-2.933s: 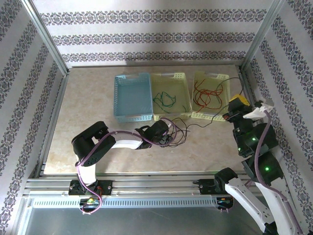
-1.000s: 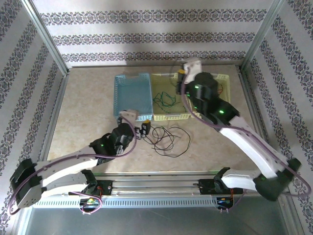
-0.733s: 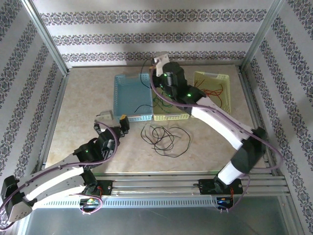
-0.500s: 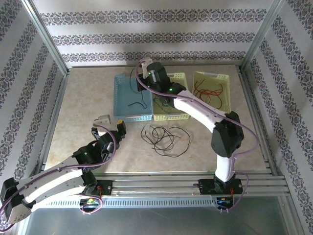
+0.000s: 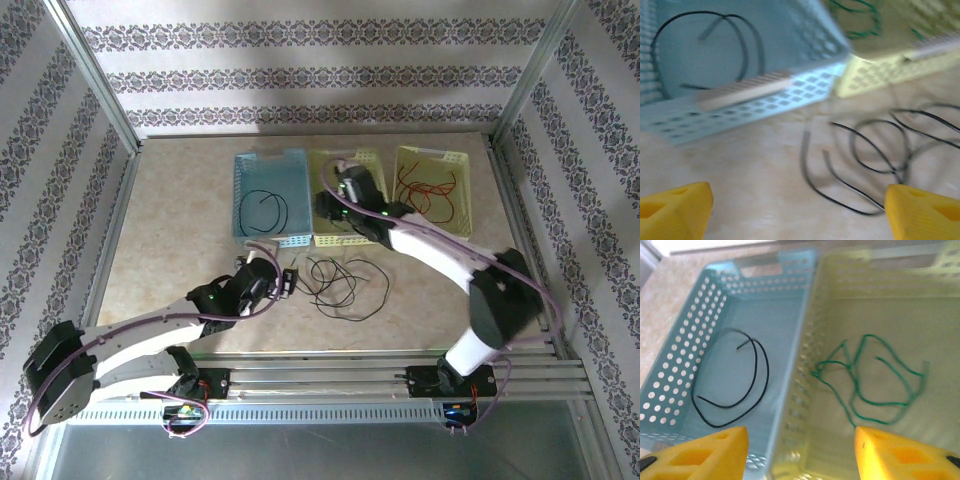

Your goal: Untangle the cables

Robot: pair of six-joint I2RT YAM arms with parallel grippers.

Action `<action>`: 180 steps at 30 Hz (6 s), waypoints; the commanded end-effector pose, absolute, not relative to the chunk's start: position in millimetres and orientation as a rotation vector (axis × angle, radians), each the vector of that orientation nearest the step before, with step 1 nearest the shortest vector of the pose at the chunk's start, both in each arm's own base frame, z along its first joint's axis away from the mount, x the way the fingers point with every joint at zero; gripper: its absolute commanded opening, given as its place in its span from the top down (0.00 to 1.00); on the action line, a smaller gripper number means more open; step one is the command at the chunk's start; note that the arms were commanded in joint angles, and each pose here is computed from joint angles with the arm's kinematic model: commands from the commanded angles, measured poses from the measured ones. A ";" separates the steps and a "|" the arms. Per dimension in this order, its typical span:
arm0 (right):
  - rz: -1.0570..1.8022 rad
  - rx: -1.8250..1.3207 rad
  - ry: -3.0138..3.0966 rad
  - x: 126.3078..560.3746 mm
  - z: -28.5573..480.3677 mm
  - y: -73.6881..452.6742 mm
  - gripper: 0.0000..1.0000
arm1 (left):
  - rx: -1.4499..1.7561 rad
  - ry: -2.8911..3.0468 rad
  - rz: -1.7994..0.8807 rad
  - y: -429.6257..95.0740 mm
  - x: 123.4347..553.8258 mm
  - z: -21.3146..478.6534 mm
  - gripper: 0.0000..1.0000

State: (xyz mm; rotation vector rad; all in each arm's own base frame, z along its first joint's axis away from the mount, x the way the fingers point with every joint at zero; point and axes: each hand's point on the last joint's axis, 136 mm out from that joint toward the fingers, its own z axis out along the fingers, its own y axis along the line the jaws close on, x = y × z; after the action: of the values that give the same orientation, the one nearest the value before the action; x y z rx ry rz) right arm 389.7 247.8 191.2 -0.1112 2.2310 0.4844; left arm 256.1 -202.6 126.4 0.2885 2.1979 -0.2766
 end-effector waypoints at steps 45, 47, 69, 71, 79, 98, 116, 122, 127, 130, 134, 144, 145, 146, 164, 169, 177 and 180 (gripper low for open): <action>0.310 0.236 2.116 313.3 197.6 110.0 0.44 | 0.838 2.032 -0.852 -378.5 236.5 178.5 1.00; 0.304 0.249 2.111 314.3 197.5 108.2 0.44 | 0.869 1.976 -0.922 -377.9 224.5 203.1 1.00; 0.306 0.235 2.111 313.5 198.9 108.7 0.45 | 0.477 1.537 -0.850 -272.8 277.9 379.6 1.00; 0.309 0.235 2.112 313.3 198.4 109.0 0.45 | 0.387 1.485 -0.962 -255.0 293.0 393.7 1.00; 0.336 0.223 2.122 311.3 197.4 113.5 0.45 | 0.298 1.666 -0.813 -230.3 373.0 350.2 1.00; 0.347 0.144 2.194 297.1 179.6 119.6 0.44 | 0.422 2.208 -0.337 -237.6 358.1 166.7 0.13; 0.298 0.193 2.204 301.5 176.4 108.3 0.44 | 0.698 2.474 -0.392 -312.4 277.1 36.1 0.23; 0.290 0.215 2.193 296.8 177.7 98.6 0.44 | 0.788 2.564 -0.276 -311.6 272.6 15.6 0.57; 0.292 0.219 2.192 296.7 178.6 95.7 0.44 | 0.817 2.579 -0.328 -314.2 261.3 24.9 0.92; 0.296 0.219 2.191 298.5 179.7 96.4 0.44 | 0.817 2.537 -0.385 -316.8 258.8 46.3 1.00; 0.300 0.226 2.191 301.0 179.7 97.4 0.44 | 0.830 2.434 -0.461 -319.7 257.4 87.1 1.00; 0.300 0.244 2.193 300.8 174.8 96.3 0.44 | 0.788 2.005 -0.716 -316.1 247.5 240.8 1.00; 0.301 0.246 2.194 300.8 174.1 96.4 0.44 | 0.767 1.966 -0.730 -313.0 249.5 257.1 1.00; 0.305 0.247 2.193 300.9 174.1 96.7 0.44 | 0.740 1.921 -0.747 -309.0 251.9 276.0 1.00; 0.321 0.249 2.201 299.3 169.1 98.7 0.44 | 0.155 1.633 -0.538 -171.0 376.1 422.5 1.00; 0.329 0.243 2.205 300.2 169.0 100.8 0.44 | 0.057 1.727 -0.485 -148.3 437.1 383.4 1.00; 0.339 0.205 2.204 295.6 171.9 102.3 0.44 | -0.146 2.101 -0.366 -132.2 490.8 209.0 1.00; 0.339 0.195 2.215 293.5 169.0 102.6 0.44 | -0.215 2.220 -0.413 -139.5 488.8 158.6 1.00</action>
State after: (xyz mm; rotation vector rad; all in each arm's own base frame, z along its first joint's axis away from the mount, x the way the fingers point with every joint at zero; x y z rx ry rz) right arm 296.3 102.3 170.6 0.2236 2.2133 0.3343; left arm 492.3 -140.8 186.1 -0.0993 2.1508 -0.3781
